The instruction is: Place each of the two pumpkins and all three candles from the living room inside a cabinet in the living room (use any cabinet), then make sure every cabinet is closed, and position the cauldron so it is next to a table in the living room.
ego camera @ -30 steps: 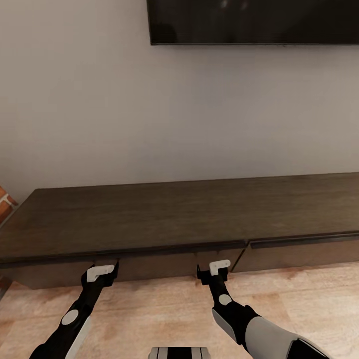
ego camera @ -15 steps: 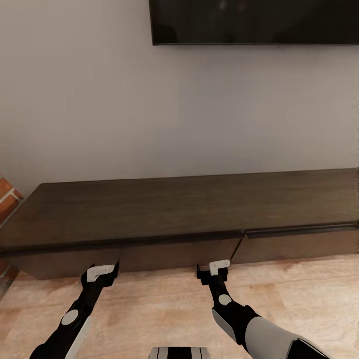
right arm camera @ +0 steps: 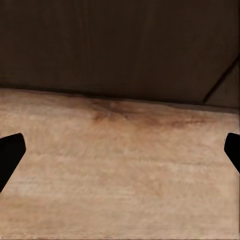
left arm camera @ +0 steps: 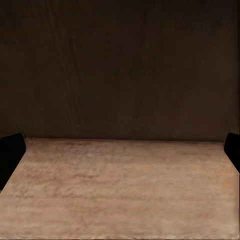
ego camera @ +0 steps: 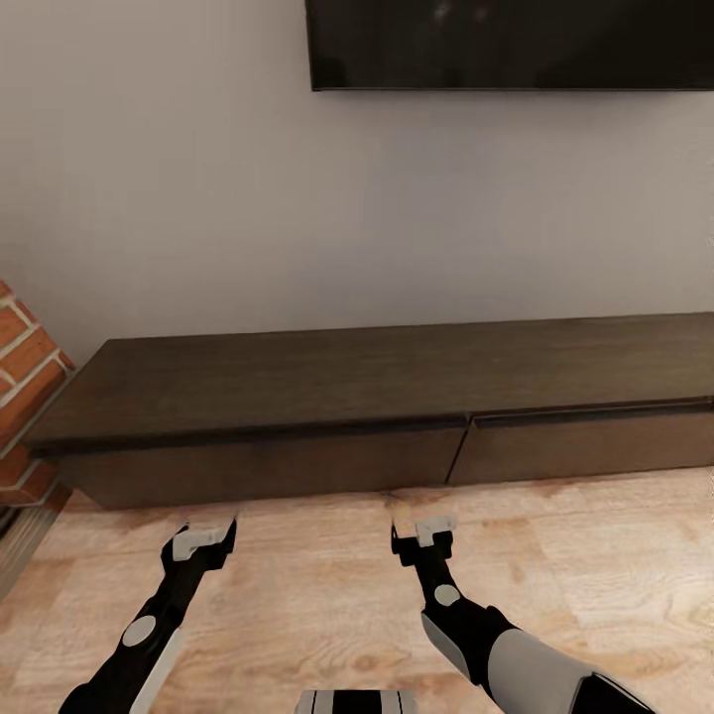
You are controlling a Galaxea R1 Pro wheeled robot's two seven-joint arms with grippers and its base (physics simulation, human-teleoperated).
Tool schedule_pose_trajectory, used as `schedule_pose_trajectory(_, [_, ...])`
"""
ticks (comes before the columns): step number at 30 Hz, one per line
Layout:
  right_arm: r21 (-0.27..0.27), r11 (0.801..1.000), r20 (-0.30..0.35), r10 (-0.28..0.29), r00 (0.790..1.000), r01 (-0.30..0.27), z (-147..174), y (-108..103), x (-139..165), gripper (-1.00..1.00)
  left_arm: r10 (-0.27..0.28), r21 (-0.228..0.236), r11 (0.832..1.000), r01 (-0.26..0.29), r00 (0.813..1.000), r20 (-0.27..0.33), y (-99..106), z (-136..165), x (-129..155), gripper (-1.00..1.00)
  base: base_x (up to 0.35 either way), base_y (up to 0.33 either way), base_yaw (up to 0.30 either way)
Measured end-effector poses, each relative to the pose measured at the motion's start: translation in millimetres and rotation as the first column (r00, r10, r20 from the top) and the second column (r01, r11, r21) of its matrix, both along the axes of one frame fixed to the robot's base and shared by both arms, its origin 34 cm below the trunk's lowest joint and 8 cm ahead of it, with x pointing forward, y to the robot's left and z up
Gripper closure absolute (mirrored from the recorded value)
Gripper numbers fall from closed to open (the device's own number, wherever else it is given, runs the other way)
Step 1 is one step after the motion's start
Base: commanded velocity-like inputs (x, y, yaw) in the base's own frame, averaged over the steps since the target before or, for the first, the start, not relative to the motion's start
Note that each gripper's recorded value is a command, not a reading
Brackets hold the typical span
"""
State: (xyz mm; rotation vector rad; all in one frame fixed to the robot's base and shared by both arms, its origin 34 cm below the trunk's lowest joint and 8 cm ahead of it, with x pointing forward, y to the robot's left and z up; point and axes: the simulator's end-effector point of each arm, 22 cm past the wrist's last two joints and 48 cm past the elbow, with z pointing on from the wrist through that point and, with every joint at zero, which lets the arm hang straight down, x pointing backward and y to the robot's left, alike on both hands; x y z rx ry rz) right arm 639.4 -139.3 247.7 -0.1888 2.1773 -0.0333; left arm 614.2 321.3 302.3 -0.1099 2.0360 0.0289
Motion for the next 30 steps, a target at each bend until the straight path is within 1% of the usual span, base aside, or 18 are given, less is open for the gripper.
schedule_pose_trajectory(3, [0.002, 1.0, 0.0, 0.003, 1.0, -0.003, 1.1, 2.0, 1.0, -1.0, -0.002, 0.001, 1.0, 0.002, 1.0, 0.006, -0.2, 3.0, 2.3, -1.0, -0.331, 0.0, 0.0])
schedule_pose_trajectory(5, [0.001, 1.0, -0.02, 0.01, 1.0, -0.01, -0.2, 6.9, 0.1, -1.0, -0.005, 0.0, 1.0, 0.005, 1.0, 0.013, -0.6, 9.1, 6.9, -1.0, -0.332, 0.0, 0.0])
schedule_pose_trajectory(6, [0.0, 1.0, -0.037, 0.016, 0.999, -0.016, -1.4, 10.1, -0.6, -1.0, -0.007, -0.002, 1.0, 0.007, 1.0, 0.005, -1.2, 10.8, 8.6, -1.0, -0.339, 0.0, 0.0])
schedule_pose_trajectory(7, [0.0, 1.0, -0.064, 0.026, 0.998, -0.026, -1.8, 16.3, -0.6, -1.0, -0.011, -0.007, 1.0, 0.011, 1.0, -0.022, -2.8, 10.5, 9.5, -1.0, -0.341, 0.0, 0.0])
schedule_pose_trajectory(10, [0.024, 0.998, -0.106, 0.053, 0.993, -0.051, 8.0, 39.9, 5.2, -1.0, -0.019, -0.021, 1.0, 0.018, 0.996, -0.087, -6.4, 12.9, 12.4, -1.0, -0.329, 0.0, 0.0])
schedule_pose_trajectory(11, [0.035, 0.998, -0.121, 0.059, 0.991, -0.055, 13.0, 48.0, 7.7, -1.0, -0.023, -0.024, 0.999, 0.021, 0.994, -0.106, -7.8, 15.7, 14.1, -1.0, -0.29, 0.0, 0.0])
schedule_pose_trajectory(12, [0.042, 0.998, -0.131, 0.06, 0.99, -0.054, 15.8, 51.7, 9.2, -1.0, -0.025, -0.026, 0.999, 0.022, 0.993, -0.118, -8.7, 17.2, 14.9, -1.0, -0.233, 0.0, 0.0])
schedule_pose_trajectory(13, [0.06, 0.997, -0.146, 0.057, 0.988, -0.049, 22.5, 58.3, 13.0, -1.0, -0.031, -0.032, 0.999, 0.027, 0.988, -0.148, -10.6, 19.7, 15.6, -1.0, -0.162, 0.0, 0.0])
schedule_pose_trajectory(14, [0.09, 0.995, -0.164, 0.049, 0.985, -0.034, 35.7, 67.1, 21.0, -1.0, -0.04, -0.042, 0.999, 0.032, 0.979, -0.2, -13.2, 23.8, 15.2, -1.0, -0.107, 0.0, 0.0])
schedule_pose_trajectory(16, [0.148, 0.989, -0.165, 0.051, 0.985, -0.027, 66.5, 82.9, 37.7, -1.0, -0.037, -0.055, 0.998, 0.023, 0.962, -0.271, -9.9, 30.4, 12.0, -1.0, -0.062, 0.0, 0.0])
schedule_pose_trajectory(17, [0.164, 0.986, -0.16, 0.055, 0.986, -0.028, 76.4, 87.5, 42.3, -1.0, -0.033, -0.059, 0.998, 0.017, 0.957, -0.289, -8.1, 31.2, 10.4, -1.0, -0.028, 0.0, 0.0])
schedule_pose_trajectory(18, [0.195, 0.98, -0.154, 0.071, 0.985, -0.04, 100.9, 96.5, 51.9, -1.0, -0.02, -0.068, 0.998, -0.003, 0.942, -0.334, -1.5, 34.1, 5.7, -1.0, -0.018, 0.0, 0.0])
schedule_pose_trajectory(19, [0.208, 0.977, -0.158, 0.085, 0.984, -0.051, 114.2, 100.8, 55.4, -1.0, -0.01, -0.073, 0.997, -0.017, 0.934, -0.357, 3.1, 36.7, 3.2, -1.0, -0.012, 0.0, 0.0])
schedule_pose_trajectory(21, [0.211, 0.975, -0.184, 0.104, 0.977, -0.064, 125.4, 102.8, 55.7, -1.0, 0.006, -0.078, 0.996, -0.038, 0.927, -0.375, 11.0, 44.8, 1.9, -1.0, -0.006, 0.0, 0.0])
schedule_pose_trajectory(23, [0.209, 0.975, -0.196, 0.112, 0.974, -0.07, 130.3, 103.1, 55.5, -1.0, 0.018, -0.08, 0.995, -0.053, 0.922, -0.387, 16.8, 49.2, 0.5, -1.0, -0.002, 0.0, 0.0])
schedule_pose_trajectory(26, [0.198, 0.978, -0.207, 0.105, 0.973, -0.063, 131.6, 99.6, 55.6, -1.0, 0.025, -0.085, 0.994, -0.067, 0.91, -0.415, 20.7, 48.7, -4.5, -1.0, 0.0, 0.0, 0.0])
schedule_pose_trajectory(30, [0.193, 0.979, -0.208, 0.101, 0.973, -0.06, 131.7, 98.3, 55.7, -1.0, 0.026, -0.086, 0.994, -0.069, 0.905, -0.424, 21.2, 48.6, -5.9, -1.0, 0.0, 0.0, 0.0])
